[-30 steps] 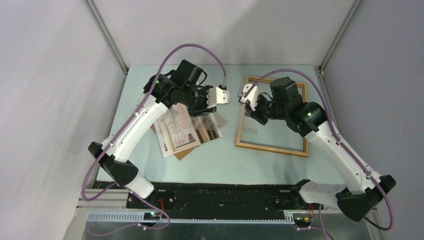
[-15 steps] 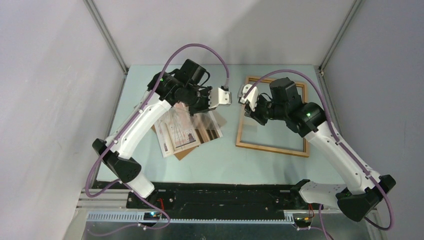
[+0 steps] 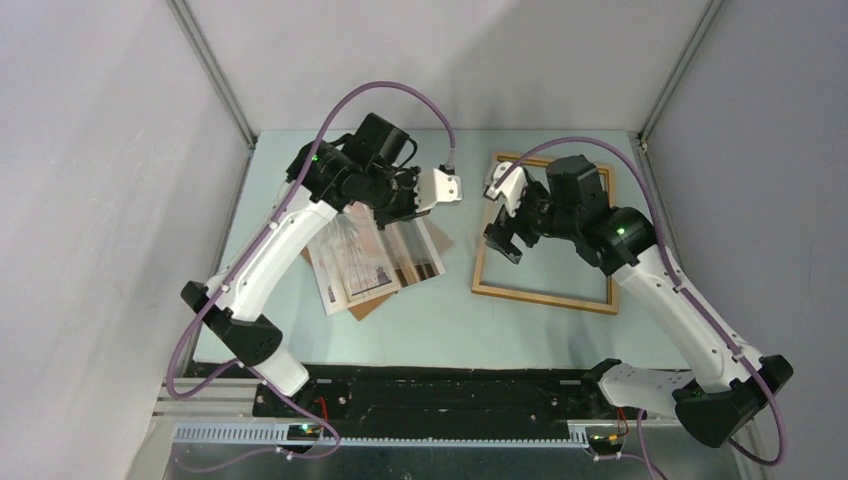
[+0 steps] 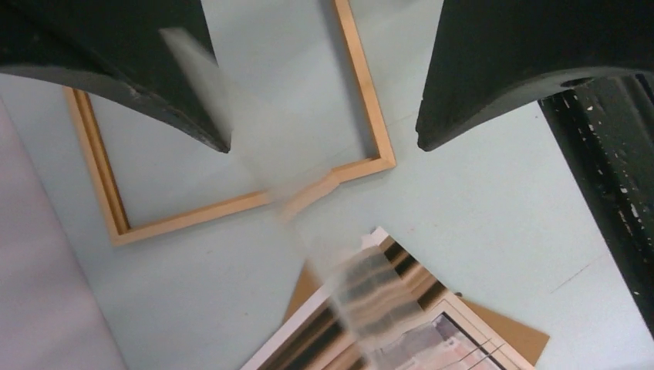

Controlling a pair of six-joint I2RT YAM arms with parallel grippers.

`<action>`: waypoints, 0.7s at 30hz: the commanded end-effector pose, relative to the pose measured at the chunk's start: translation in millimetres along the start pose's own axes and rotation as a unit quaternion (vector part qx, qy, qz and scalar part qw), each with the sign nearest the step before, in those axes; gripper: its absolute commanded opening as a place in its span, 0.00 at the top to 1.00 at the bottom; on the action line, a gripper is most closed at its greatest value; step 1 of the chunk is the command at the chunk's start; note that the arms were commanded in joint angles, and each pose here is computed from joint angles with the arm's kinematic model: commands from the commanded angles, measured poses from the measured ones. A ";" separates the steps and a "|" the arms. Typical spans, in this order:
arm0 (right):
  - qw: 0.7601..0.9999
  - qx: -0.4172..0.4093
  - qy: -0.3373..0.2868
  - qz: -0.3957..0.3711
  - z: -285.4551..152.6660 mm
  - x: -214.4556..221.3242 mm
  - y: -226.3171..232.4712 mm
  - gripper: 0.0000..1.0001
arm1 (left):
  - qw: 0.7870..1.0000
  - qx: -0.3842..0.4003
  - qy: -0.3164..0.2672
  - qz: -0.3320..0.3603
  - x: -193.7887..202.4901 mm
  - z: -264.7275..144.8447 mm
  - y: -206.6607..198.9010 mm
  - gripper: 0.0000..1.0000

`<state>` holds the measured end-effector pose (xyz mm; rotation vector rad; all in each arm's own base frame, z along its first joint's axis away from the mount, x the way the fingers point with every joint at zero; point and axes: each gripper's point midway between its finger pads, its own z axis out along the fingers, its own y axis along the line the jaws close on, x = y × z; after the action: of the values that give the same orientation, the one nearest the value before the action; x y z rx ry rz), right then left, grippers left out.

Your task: Put the photo into the frame

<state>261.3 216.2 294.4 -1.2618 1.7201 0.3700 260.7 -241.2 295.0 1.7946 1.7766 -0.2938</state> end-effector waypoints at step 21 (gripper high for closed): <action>0.990 -0.008 0.085 0.113 23.7 117.3 10.4 0.06 | 0.933 -0.257 -0.075 -0.242 13.0 -130.9 96.5 1.00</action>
<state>255.9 161.7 217.1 -1.0726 1.9775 0.4250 320.6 -157.9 389.3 1.1439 1.9389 -0.0973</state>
